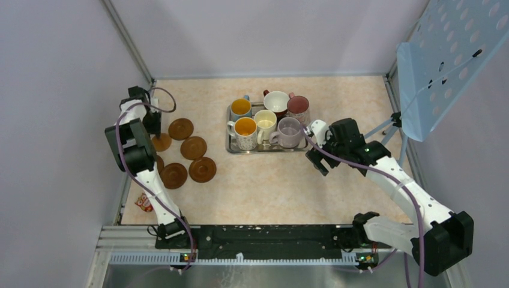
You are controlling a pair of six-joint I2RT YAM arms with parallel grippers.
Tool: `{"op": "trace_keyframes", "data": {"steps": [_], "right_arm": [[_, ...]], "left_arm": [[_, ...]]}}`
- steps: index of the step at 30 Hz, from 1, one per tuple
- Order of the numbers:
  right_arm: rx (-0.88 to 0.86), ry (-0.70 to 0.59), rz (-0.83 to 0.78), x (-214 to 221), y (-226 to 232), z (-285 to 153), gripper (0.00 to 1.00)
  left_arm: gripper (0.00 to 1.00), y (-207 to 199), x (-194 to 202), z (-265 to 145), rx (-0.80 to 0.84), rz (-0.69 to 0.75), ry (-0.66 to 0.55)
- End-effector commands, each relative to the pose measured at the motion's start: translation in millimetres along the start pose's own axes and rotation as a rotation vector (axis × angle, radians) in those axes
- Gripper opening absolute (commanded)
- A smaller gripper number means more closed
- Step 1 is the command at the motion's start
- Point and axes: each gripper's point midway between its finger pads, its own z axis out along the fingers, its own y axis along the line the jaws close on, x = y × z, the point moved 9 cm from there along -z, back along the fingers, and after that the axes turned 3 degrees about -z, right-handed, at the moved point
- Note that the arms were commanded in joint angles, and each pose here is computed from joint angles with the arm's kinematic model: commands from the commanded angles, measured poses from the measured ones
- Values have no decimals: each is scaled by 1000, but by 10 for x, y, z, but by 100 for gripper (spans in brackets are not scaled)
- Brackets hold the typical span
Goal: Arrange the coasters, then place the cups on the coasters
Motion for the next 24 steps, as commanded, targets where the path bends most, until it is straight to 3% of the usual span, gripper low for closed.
{"op": "trace_keyframes", "data": {"steps": [1,12,16,24], "right_arm": [[34,-26,6,-134,-81,-67,86],[41,2,3,-178,-125,-55,86],[44,3,2,-201,-139,-54,86],[22,-8,10,-194,-112,-25,86]], "left_arm": [[47,83,-303,222,-25,-20,-81],[51,-117,-976,436,204,34,-315],[52,-244,-1136,461,252,54,-334],[59,-283,-1309,-102,327,49,-440]]}}
